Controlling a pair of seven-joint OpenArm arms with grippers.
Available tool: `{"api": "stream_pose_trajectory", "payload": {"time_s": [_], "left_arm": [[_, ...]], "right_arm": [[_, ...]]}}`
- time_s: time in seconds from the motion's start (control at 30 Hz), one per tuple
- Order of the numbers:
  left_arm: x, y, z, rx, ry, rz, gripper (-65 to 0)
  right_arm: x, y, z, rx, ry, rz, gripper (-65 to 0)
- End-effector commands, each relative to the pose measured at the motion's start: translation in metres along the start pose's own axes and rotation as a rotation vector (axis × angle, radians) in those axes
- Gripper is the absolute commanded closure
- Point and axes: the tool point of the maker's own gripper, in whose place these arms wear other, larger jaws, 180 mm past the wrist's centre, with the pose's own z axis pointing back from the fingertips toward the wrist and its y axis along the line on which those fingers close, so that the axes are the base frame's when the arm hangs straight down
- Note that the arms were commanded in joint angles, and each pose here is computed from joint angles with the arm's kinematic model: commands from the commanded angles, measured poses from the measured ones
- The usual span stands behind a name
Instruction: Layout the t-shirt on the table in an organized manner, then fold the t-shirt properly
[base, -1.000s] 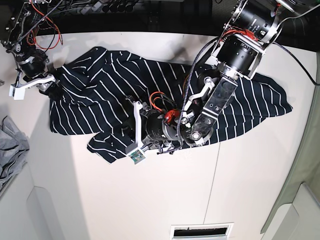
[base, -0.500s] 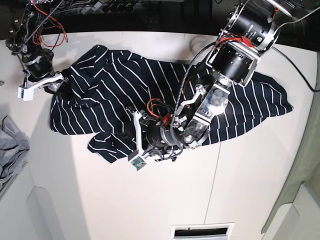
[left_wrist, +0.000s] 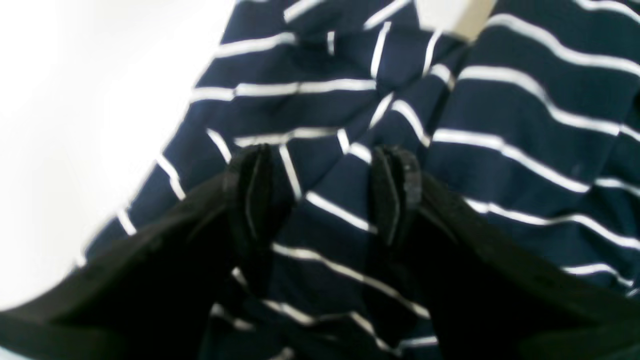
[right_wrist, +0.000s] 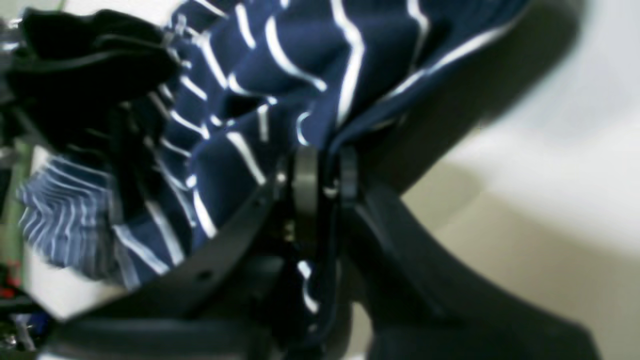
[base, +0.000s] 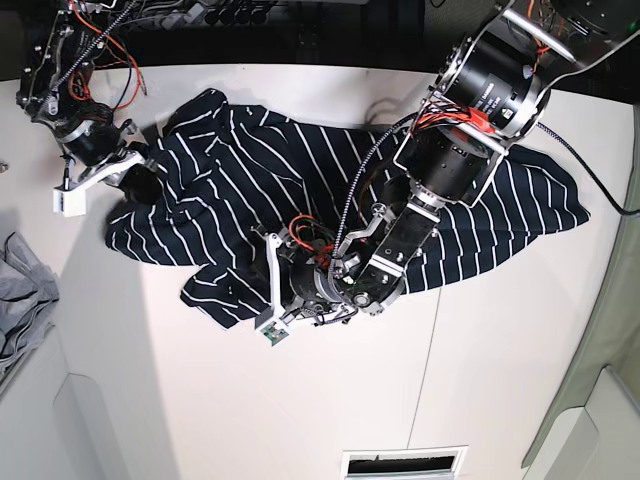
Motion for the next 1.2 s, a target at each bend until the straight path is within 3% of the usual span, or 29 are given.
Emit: {"api": "stream_pose_trajectory", "payload": {"time_s": [0.0,0.17,0.27,0.57,0.77,0.93,1.17], "left_arm": [[0.030,0.007,0.004,0.013,-0.064,-0.020,-34.4],[0.037,0.008,0.005,0.014,-0.084,-0.025,-34.4],[0.048,0.003,0.004,0.006,-0.104,-0.029,-34.4],[0.069,-0.056,-0.009,-0.101,-0.136,-0.010,-34.4],[0.052,-0.062,-0.013,-0.100,-0.118,0.010,-34.4],[0.036,-0.045,-0.021,-0.007,-0.097,-0.003,-34.4],[-0.004,-0.044,-0.035,-0.008,-0.036,0.042,-34.4]], "right_arm": [[0.014,0.000,0.016,0.019,-0.058,0.001,0.0],[0.003,-0.018,0.081,-0.034,-0.109,-0.046,0.0],[-0.003,-0.022,0.098,-0.051,-0.112,-0.051,0.0],[-0.005,-0.013,0.091,-0.025,-0.097,-0.040,0.0],[-0.015,-0.003,0.083,0.007,-0.054,-0.033,0.0],[-0.018,-0.003,0.083,0.007,-0.045,-0.035,0.0],[-0.025,0.002,0.080,0.015,-0.032,-0.056,0.0]]}}
